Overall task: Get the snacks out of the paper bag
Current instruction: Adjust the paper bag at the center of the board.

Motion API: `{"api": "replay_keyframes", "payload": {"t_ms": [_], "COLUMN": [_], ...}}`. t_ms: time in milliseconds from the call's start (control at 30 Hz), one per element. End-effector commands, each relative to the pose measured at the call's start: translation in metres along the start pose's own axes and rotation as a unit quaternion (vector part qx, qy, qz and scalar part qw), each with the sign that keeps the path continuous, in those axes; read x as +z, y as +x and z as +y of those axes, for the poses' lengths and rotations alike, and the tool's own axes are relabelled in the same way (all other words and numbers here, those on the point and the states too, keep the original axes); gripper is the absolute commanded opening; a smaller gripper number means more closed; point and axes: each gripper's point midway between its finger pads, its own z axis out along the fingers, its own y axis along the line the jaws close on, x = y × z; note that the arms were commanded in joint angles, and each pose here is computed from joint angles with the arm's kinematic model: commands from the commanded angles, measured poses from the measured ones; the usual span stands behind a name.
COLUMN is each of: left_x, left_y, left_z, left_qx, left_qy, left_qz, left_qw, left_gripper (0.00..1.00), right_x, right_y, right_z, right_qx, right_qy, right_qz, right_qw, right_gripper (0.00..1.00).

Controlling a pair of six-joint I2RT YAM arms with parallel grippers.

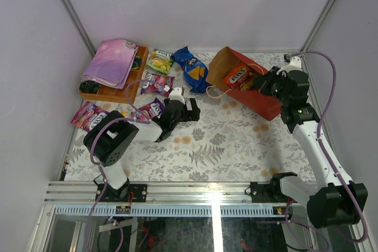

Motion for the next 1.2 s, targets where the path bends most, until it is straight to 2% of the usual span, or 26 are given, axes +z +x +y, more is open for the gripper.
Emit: {"api": "replay_keyframes", "payload": {"t_ms": [0,433,833,1167], "left_x": [-0.012,0.003,-0.007,0.002], "left_y": [-0.018,0.003,-0.014,0.001], "left_z": [0.005,0.004,-0.003,0.002], "left_qx": [-0.006,-0.006,0.001,0.006], "left_qy": [-0.009,-0.010,-0.008,-0.017], "left_qz": [-0.054,-0.022,-0.041,-0.023], "left_qw": [0.998,1.000,0.999,1.000], "left_gripper": [1.00,1.00,1.00,1.00], "right_x": [-0.001,-0.002,-0.003,-0.004], "right_y": [-0.011,-0.009,-0.009,-0.009], "right_z": [0.012,0.013,0.013,0.014], "right_qx": [-0.003,-0.003,-0.005,-0.004], "right_qy": [-0.029,-0.030,-0.030,-0.031], "right_qz": [-0.016,-0.013,-0.013,-0.013], "right_qw": [0.999,0.999,0.999,0.999], "right_gripper": [0.00,0.00,0.00,0.00]}}
